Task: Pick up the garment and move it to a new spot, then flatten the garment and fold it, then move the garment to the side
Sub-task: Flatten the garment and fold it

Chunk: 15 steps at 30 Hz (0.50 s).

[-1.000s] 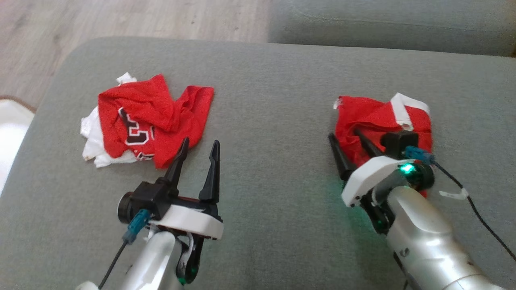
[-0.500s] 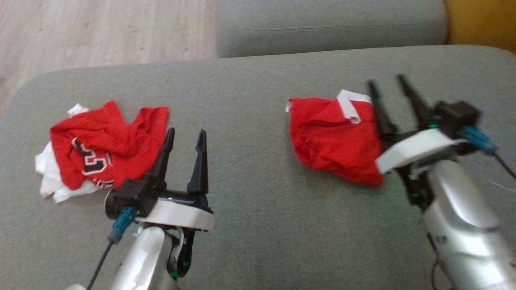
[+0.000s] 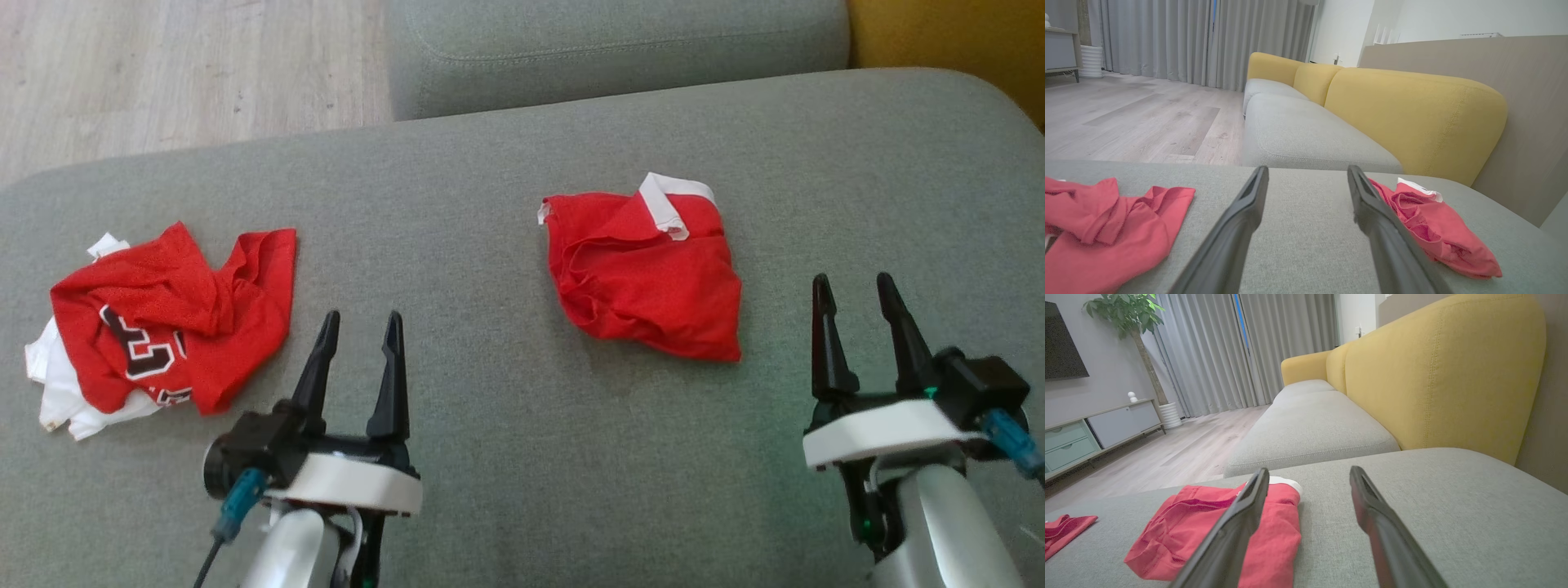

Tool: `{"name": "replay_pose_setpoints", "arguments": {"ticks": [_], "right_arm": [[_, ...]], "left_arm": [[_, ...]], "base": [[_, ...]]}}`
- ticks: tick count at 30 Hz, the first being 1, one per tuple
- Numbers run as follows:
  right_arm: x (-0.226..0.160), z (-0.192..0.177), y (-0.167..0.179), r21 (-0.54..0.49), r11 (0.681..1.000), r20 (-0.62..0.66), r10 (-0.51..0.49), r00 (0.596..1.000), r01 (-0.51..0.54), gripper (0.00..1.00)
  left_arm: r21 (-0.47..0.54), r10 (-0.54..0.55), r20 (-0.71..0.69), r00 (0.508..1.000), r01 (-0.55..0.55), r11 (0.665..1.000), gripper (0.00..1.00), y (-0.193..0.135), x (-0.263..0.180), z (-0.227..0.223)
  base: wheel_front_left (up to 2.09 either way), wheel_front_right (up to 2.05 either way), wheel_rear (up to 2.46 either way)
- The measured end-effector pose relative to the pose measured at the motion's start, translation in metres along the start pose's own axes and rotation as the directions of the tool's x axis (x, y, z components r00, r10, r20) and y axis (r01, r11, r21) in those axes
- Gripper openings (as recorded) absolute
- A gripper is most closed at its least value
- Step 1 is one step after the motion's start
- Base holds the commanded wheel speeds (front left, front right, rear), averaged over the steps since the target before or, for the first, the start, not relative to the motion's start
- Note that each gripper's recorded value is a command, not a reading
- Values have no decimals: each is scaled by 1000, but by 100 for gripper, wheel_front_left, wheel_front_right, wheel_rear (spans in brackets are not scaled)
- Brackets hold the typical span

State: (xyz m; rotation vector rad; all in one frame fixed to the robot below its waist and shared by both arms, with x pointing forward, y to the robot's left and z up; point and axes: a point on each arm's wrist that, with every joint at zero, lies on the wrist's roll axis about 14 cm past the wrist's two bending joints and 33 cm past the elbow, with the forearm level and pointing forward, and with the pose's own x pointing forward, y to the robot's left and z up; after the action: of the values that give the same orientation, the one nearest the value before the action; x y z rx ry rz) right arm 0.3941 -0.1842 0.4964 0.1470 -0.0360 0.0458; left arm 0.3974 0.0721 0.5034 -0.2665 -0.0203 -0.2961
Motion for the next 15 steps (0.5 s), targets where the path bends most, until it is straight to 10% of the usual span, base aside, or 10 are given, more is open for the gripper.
{"name": "replay_pose_setpoints", "arguments": {"ticks": [9,10,11,15], "right_arm": [[3,-2,7,17,1000,0,14,1000,-14,100],[4,-3,9,18,1000,-2,19,1000,-19,16],[5,-4,11,18,1000,-5,25,1000,-24,0],[14,-15,15,-2,999,-41,41,998,-41,0]], "left_arm": [[-4,21,-17,1000,-21,1000,100,7,-6,-6],[-4,24,-16,1000,-24,1000,100,8,-7,-6],[-4,27,-15,1000,-27,1000,100,9,-7,-5],[-4,40,-15,999,-41,999,100,15,-7,-5]], "base": [[0,0,0],[0,0,0],[0,0,0],[0,0,0]]}}
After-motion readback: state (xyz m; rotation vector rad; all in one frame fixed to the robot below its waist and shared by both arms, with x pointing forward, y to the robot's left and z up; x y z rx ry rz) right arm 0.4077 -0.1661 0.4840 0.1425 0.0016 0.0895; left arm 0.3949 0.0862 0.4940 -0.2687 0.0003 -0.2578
